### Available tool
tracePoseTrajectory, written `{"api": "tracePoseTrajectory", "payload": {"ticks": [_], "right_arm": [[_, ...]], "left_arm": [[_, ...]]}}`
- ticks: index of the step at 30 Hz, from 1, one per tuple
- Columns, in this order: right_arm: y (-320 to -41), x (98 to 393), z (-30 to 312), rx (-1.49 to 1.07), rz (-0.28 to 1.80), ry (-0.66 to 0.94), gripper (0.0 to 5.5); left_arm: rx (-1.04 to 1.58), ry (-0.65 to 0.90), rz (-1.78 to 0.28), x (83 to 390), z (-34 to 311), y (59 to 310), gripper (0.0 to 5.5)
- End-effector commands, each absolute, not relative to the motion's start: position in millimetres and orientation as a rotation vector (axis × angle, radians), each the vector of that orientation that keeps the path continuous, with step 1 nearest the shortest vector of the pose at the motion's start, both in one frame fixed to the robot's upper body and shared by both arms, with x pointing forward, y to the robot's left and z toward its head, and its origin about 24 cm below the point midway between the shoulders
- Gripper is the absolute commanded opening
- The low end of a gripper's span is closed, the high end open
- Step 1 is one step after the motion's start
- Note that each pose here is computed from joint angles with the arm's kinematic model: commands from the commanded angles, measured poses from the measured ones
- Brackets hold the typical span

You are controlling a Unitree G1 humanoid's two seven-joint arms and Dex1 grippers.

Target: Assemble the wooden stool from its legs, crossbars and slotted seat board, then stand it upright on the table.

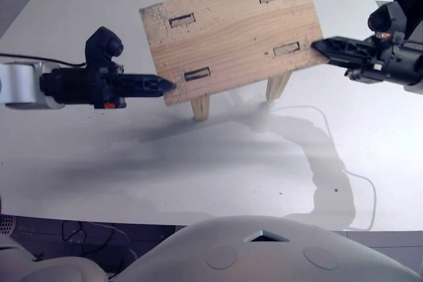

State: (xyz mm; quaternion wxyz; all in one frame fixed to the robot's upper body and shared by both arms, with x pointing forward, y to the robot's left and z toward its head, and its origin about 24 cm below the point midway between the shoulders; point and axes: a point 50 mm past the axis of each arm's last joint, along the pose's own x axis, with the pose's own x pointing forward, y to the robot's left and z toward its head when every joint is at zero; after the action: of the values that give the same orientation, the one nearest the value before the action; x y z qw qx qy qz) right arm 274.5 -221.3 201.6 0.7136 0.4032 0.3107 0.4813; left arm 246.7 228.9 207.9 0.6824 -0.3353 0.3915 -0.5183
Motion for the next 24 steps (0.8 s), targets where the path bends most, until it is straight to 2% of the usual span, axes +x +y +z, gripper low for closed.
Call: {"api": "tracePoseTrajectory", "payload": {"ticks": [1,7,13,14,15,17,24], "right_arm": [[-200.9,275.1,195.4,0.808,1.098,1.034,1.43],[-203.2,265.9,197.4,0.793,1.133,1.167,1.43],[-191.8,254.0,190.5,0.565,1.073,1.094,1.43],[-190.2,253.3,190.1,0.521,1.044,1.070,1.44],[-190.2,253.1,189.0,0.495,1.014,1.059,1.87],[-190.9,254.2,186.5,0.477,0.978,1.063,2.22],[-186.5,267.6,195.4,0.545,1.004,1.002,3.30]], "left_arm": [[-0.666,1.052,-1.070,254.0,217.6,223.8,1.56],[-0.660,1.181,-1.126,241.8,224.3,220.3,1.56],[-0.610,1.230,-1.064,229.9,203.7,222.2,1.56],[-0.597,1.235,-1.026,229.2,197.9,224.1,1.85],[-0.602,1.236,-1.008,228.6,194.7,226.0,2.09],[-0.610,1.210,-0.979,230.9,194.9,229.7,2.44],[-0.680,0.855,-0.862,284.5,240.1,244.4,3.66]]}}
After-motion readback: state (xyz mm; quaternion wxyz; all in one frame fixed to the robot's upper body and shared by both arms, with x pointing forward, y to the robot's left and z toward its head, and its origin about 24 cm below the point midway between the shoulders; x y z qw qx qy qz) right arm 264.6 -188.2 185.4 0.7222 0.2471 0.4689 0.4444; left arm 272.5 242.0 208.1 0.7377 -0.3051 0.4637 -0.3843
